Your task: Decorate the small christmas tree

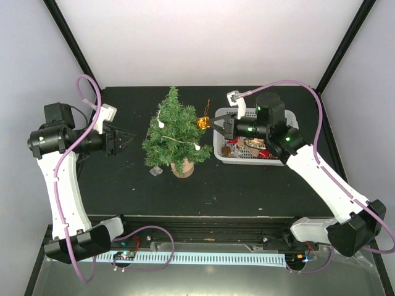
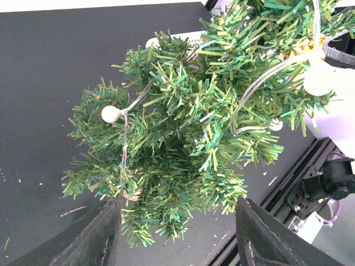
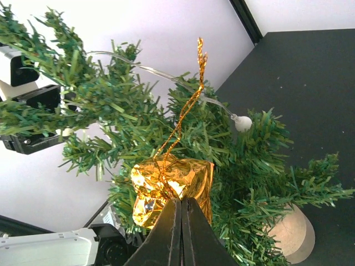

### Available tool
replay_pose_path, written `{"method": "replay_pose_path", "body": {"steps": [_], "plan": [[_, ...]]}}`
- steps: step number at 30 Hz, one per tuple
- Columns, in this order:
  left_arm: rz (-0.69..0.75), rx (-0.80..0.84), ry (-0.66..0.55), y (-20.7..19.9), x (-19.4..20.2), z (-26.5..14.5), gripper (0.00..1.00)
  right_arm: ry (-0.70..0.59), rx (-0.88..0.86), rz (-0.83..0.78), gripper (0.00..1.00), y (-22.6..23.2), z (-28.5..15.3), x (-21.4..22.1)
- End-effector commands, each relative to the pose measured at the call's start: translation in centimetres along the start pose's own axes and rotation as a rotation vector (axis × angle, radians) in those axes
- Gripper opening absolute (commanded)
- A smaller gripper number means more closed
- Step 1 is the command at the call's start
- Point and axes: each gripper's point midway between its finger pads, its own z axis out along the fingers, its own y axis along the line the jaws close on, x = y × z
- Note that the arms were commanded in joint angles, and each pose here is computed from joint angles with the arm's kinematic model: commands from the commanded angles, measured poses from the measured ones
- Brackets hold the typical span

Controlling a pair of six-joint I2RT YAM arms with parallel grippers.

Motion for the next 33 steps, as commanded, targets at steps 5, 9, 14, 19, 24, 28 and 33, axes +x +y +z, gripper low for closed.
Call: {"method": "replay_pose_path", "body": {"steps": [5,9,14,19,24,28,33], "plan": [[0.021,0.011,0.0,-0.6,0.3,-0.1,0.58,-0.032,0.057,0.004,0.01,-1.5,0.5,0.0],[0.022,0.011,0.006,-0.5,0.4,0.0,0.58,-0.032,0.101,0.015,0.01,-2.6,0.5,0.6],[0.02,0.012,0.012,-0.4,0.5,0.1,0.58,-0.027,0.11,0.038,0.01,-3.5,1.4,0.7],[0.021,0.011,0.017,-0.4,0.6,0.0,0.58,-0.03,0.121,0.05,0.01,-4.4,2.4,0.3],[0.023,0.011,0.024,-0.5,0.8,0.0,0.58,-0.002,0.115,0.075,0.01,-5.3,3.8,0.6],[0.023,0.013,0.031,-0.5,1.0,0.1,0.58,0.0,0.083,0.08,0.01,-4.9,4.3,0.5],[0.014,0.017,0.037,-0.2,1.3,0.3,0.58,0.028,0.054,0.071,0.01,-4.1,5.0,1.1]]}}
